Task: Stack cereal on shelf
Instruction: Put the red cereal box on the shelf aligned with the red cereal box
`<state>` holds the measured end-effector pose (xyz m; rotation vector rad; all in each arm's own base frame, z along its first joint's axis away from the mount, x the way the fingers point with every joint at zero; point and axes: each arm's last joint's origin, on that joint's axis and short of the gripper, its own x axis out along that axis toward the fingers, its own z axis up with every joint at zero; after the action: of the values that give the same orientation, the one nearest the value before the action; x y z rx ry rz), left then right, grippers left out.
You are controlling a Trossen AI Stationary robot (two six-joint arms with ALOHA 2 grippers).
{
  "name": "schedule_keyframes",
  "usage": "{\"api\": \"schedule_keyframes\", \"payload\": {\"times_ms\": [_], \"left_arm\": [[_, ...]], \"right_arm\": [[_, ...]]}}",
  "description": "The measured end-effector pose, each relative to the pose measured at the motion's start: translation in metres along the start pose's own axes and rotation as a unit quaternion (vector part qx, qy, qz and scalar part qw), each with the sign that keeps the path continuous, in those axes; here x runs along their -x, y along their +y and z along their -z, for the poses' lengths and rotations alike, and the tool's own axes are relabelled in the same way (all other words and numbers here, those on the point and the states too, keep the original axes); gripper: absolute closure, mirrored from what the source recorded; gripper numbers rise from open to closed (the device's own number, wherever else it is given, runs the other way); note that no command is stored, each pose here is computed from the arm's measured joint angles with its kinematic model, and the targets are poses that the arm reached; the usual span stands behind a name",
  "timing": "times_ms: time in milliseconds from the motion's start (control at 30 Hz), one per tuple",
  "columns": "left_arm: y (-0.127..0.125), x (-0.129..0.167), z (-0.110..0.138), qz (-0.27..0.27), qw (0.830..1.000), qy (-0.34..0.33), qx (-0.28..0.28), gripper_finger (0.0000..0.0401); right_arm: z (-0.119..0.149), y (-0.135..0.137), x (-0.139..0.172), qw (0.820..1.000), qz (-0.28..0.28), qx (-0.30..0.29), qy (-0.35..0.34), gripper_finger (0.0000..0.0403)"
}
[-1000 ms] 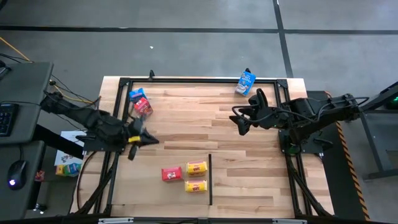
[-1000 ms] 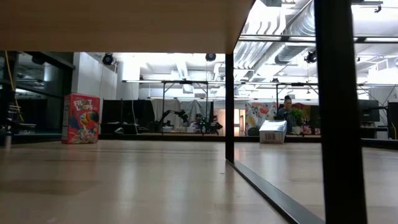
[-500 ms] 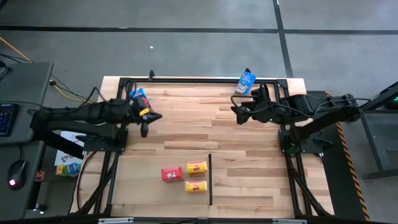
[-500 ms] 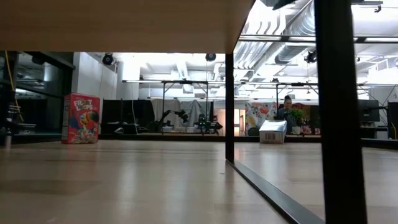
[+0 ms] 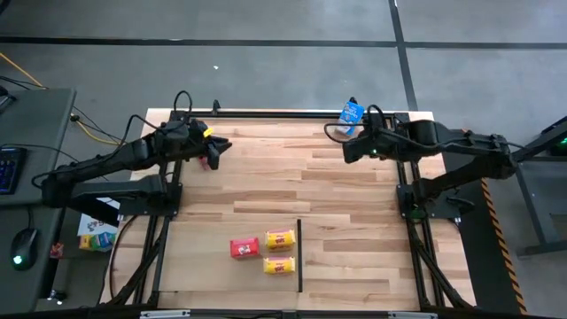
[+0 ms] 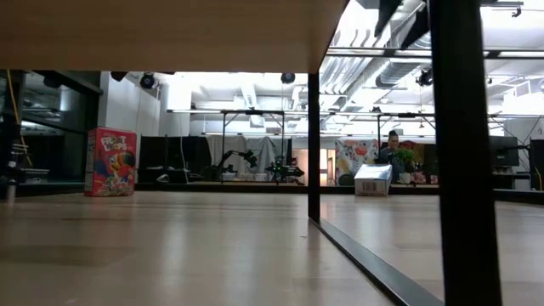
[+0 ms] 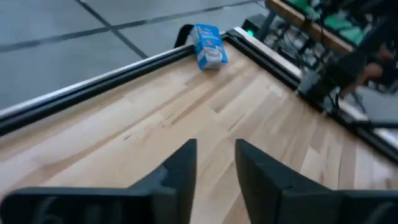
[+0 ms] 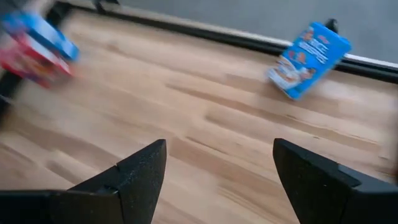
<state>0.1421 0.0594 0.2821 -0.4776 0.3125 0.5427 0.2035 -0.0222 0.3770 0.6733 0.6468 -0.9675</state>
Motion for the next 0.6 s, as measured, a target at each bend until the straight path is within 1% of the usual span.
{"api": "schedule_keyframes", "payload": {"times_ms": [100,200,300,367,433,500,567,600], "left_arm": [[0.002,0.000,-0.001,-0.007,1.000,-0.004,0.030,0.0258],[0.004,0.000,-0.004,-0.018,0.997,-0.019,0.066,0.0222],[0.003,0.002,-0.015,-0.033,0.995,-0.034,0.092,0.0190],[0.001,0.006,-0.025,-0.043,0.993,-0.031,0.102,0.0173],[-0.003,0.008,-0.035,-0.059,0.994,-0.012,0.093,0.0161],[-0.005,0.009,-0.045,-0.085,0.993,0.025,0.074,0.0155],[-0.004,0.009,-0.052,-0.127,0.988,0.078,0.051,0.0153],[-0.002,0.008,-0.055,-0.151,0.982,0.108,0.039,0.0153]], "right_arm": [[-0.005,-0.009,-0.006,0.998,0.018,0.047,0.031,0.0116],[-0.005,-0.015,-0.019,0.995,0.018,0.082,0.055,0.0116],[-0.001,-0.019,-0.037,0.992,0.007,0.107,0.070,0.0116],[0.005,-0.020,-0.053,0.990,-0.005,0.111,0.083,0.0116],[0.010,-0.021,-0.066,0.988,-0.026,0.117,0.097,0.0116],[0.015,-0.020,-0.076,0.986,-0.051,0.118,0.107,0.0116],[0.018,-0.020,-0.083,0.984,-0.072,0.119,0.115,0.0116],[0.019,-0.020,-0.085,0.983,-0.080,0.119,0.116,0.0116]]}}
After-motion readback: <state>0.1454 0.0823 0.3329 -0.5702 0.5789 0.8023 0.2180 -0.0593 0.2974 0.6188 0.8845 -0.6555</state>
